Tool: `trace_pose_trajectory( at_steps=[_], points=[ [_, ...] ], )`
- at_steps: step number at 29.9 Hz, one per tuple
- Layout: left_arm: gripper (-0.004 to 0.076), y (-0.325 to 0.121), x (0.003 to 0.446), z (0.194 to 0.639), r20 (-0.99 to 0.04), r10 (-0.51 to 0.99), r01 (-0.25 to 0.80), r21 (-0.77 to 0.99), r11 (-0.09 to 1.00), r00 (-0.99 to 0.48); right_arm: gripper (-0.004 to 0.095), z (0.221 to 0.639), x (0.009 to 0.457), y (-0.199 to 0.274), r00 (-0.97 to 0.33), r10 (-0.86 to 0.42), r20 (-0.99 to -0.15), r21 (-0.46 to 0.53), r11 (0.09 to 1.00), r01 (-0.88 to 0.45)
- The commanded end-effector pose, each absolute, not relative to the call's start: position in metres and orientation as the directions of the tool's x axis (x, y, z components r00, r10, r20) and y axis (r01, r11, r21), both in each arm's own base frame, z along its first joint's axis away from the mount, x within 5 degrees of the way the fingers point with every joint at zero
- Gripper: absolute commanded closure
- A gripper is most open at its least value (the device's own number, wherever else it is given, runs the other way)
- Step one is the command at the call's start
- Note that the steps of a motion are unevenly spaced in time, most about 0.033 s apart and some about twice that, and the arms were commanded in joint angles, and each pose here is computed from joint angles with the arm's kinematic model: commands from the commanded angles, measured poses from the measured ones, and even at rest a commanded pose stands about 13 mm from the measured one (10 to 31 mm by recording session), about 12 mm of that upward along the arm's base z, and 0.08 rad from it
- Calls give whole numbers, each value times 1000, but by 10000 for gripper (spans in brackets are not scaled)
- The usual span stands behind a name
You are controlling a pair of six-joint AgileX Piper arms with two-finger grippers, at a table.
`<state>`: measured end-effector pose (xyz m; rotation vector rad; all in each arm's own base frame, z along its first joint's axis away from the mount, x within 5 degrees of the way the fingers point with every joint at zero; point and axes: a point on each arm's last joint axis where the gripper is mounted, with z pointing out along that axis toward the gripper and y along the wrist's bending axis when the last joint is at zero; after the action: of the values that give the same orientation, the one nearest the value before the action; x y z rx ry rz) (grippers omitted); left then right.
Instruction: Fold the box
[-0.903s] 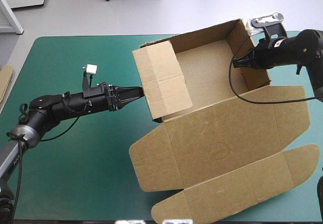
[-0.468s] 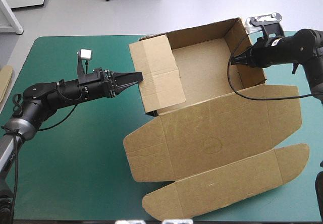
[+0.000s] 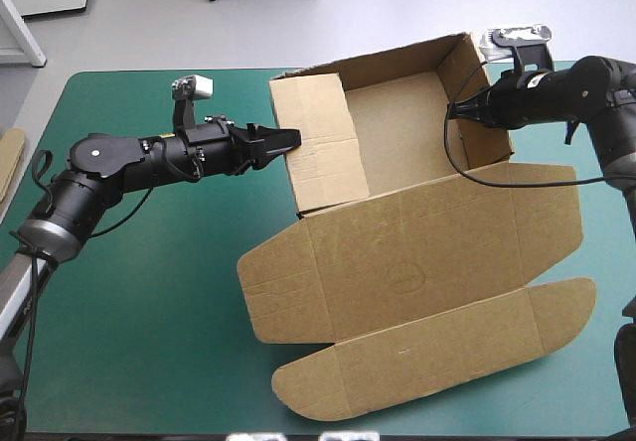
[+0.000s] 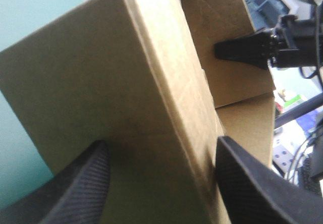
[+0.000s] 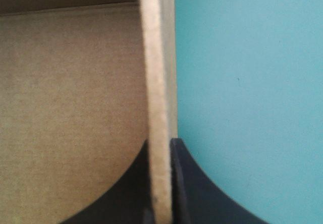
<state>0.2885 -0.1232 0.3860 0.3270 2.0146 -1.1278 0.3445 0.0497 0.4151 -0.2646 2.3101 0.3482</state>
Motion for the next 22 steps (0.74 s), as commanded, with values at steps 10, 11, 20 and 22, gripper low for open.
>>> trace_pose_trajectory(
  at_steps=[10, 11, 20, 22],
  points=[
    [344, -142, 310, 416, -675, 34, 491, -501, 713, -737, 915, 434, 351, 95, -579, 99, -809, 317, 903, -289],
    [349, -146, 311, 417, -670, 40, 481, -488, 728, -741, 915, 431, 353, 97, -585, 94, -806, 310, 908, -281],
    [352, -179, 324, 405, -626, 119, 404, -336, 851, -771, 905, 398, 372, 118, -658, 88, -748, 310, 923, -229],
    [353, -183, 329, 396, -607, 122, 390, -332, 859, -785, 904, 393, 375, 123, -669, 68, -740, 290, 930, -227]
  ],
)
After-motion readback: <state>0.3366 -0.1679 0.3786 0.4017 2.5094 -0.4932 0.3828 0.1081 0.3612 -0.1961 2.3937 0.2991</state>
